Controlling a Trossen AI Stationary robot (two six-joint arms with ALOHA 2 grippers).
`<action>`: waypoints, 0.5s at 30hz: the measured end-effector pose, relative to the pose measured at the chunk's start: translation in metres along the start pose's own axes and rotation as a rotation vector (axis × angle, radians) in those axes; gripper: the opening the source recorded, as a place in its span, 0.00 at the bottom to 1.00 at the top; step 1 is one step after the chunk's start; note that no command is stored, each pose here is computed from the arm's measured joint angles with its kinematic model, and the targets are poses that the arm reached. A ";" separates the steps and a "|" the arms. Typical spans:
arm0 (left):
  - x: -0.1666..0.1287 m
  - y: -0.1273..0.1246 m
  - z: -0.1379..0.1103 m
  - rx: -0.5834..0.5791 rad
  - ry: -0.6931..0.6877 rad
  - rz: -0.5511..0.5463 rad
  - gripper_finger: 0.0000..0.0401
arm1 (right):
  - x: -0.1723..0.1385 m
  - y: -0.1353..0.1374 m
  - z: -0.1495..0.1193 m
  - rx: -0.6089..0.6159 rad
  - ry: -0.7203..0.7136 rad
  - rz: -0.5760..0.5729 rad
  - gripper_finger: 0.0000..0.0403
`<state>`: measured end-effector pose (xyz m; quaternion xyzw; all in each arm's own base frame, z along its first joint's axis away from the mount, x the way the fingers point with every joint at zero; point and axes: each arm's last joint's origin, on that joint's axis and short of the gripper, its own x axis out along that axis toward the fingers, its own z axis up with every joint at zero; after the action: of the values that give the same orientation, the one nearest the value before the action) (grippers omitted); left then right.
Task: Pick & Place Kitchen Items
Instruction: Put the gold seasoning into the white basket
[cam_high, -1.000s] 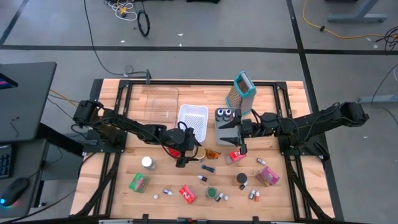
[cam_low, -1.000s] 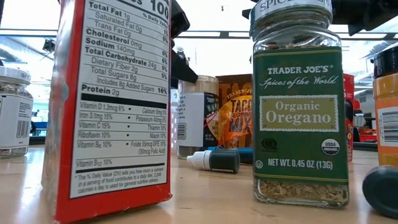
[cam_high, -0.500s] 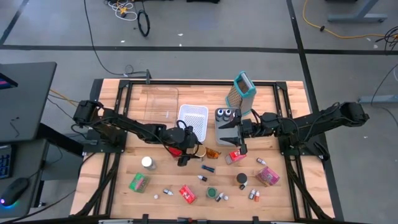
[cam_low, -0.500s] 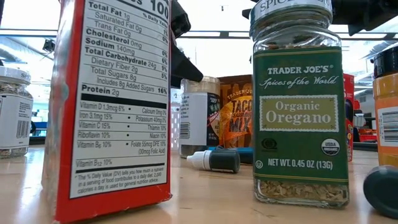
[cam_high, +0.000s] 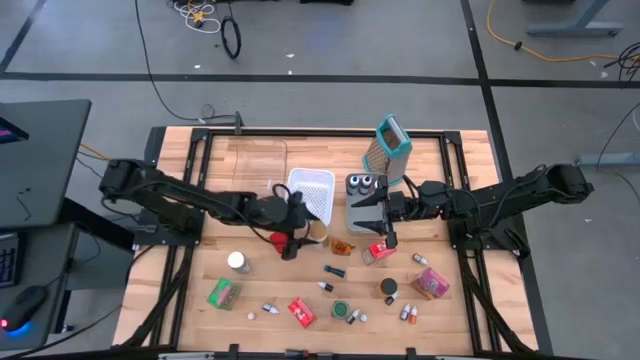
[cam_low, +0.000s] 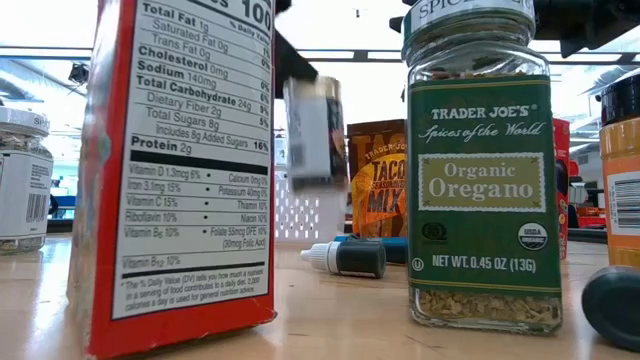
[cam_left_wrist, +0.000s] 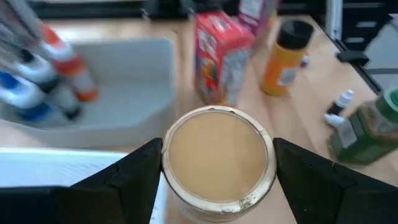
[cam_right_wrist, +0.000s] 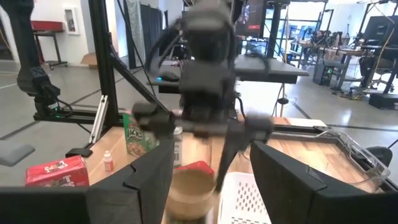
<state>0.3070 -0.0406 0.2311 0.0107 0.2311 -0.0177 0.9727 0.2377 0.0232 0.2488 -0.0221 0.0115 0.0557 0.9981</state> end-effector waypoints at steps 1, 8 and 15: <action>-0.007 0.001 0.005 0.013 -0.006 0.029 0.72 | 0.000 0.000 0.000 0.001 0.000 0.000 0.56; -0.052 0.016 0.035 0.008 -0.080 0.250 0.71 | 0.000 0.000 0.000 0.001 -0.004 0.000 0.56; -0.061 0.050 0.036 -0.044 -0.076 0.451 0.71 | 0.000 0.000 0.000 0.001 -0.005 0.000 0.56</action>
<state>0.2712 0.0098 0.2915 0.0401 0.1862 0.2047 0.9601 0.2377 0.0232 0.2491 -0.0213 0.0090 0.0557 0.9982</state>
